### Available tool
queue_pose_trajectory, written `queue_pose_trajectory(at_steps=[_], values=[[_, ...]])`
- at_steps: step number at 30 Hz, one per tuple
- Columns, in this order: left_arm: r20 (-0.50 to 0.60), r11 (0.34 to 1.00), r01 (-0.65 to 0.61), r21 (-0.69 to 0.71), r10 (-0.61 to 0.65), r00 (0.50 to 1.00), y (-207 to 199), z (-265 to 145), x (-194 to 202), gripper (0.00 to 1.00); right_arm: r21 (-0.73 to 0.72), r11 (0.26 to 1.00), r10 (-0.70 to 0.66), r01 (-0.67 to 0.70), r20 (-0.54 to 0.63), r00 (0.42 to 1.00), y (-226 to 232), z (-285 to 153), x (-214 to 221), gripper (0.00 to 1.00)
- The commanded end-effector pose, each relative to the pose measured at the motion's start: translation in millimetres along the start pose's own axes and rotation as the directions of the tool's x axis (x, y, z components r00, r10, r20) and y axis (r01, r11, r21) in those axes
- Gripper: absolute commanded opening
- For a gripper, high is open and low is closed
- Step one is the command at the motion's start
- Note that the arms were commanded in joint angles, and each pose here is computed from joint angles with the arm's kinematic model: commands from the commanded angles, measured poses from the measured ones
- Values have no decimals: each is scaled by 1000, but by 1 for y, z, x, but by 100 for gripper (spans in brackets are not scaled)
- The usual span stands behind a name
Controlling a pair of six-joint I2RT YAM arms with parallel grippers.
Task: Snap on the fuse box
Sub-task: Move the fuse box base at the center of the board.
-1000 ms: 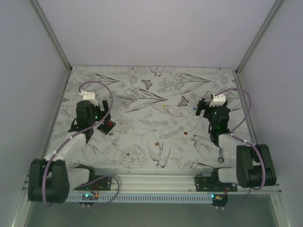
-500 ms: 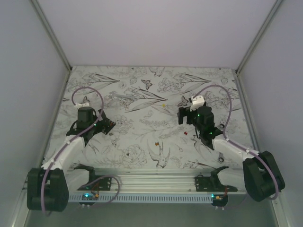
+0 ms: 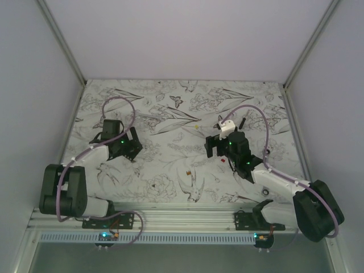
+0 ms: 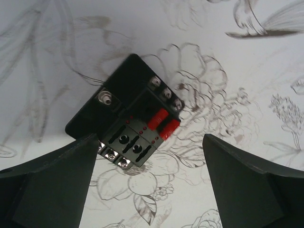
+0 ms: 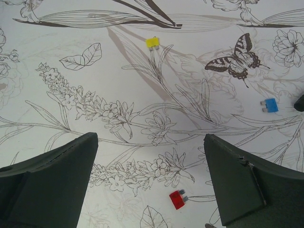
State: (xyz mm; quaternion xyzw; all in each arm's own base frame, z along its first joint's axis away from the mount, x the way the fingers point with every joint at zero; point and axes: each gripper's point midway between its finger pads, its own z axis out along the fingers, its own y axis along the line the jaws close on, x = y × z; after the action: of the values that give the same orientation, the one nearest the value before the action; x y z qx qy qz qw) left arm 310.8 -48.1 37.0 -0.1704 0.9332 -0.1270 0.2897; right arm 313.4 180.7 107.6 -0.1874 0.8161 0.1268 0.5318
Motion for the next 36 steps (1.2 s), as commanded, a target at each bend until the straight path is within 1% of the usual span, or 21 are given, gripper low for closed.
queue_pose_trajectory(at_steps=[1,6,8,10,14,17,22,26,30,33,36], values=[[-74,994,-89,58,93,993,-23,0,23,94,-15,1000,1,0,16,1000,5,-4,-6,100],[-119,989,-125,80,134,984,-46,2,46,93,-16,1000,4,-4,4,1000,5,-2,-2,100],[-119,985,-163,55,168,979,-52,2,49,93,-17,1000,5,-5,-7,1000,6,-2,2,100],[-108,982,-186,-29,182,977,-46,2,47,91,-17,1000,7,-7,-12,1000,6,-2,2,100],[-55,967,-178,-185,171,984,-28,0,31,91,-19,1000,11,-11,-11,1000,8,-3,2,100],[-42,948,-201,-246,197,980,-26,1,23,91,-19,1000,13,-13,-12,1000,9,-3,2,100],[-35,933,-239,-269,239,970,-40,10,17,87,-13,1000,12,-12,-20,1000,8,-2,4,100],[-14,915,-247,-318,256,966,-41,11,2,87,-12,1000,9,-9,-26,1000,8,-2,5,100],[-36,898,-263,-353,268,963,-39,21,-3,88,-11,1000,10,-10,-23,1000,8,-2,5,100],[-62,902,-268,-338,263,963,-44,31,-1,83,-12,1000,10,-10,-27,1000,9,-3,5,100],[-87,913,-261,-313,246,965,-49,37,4,75,-9,1000,9,-9,-26,1000,8,-4,4,100]])
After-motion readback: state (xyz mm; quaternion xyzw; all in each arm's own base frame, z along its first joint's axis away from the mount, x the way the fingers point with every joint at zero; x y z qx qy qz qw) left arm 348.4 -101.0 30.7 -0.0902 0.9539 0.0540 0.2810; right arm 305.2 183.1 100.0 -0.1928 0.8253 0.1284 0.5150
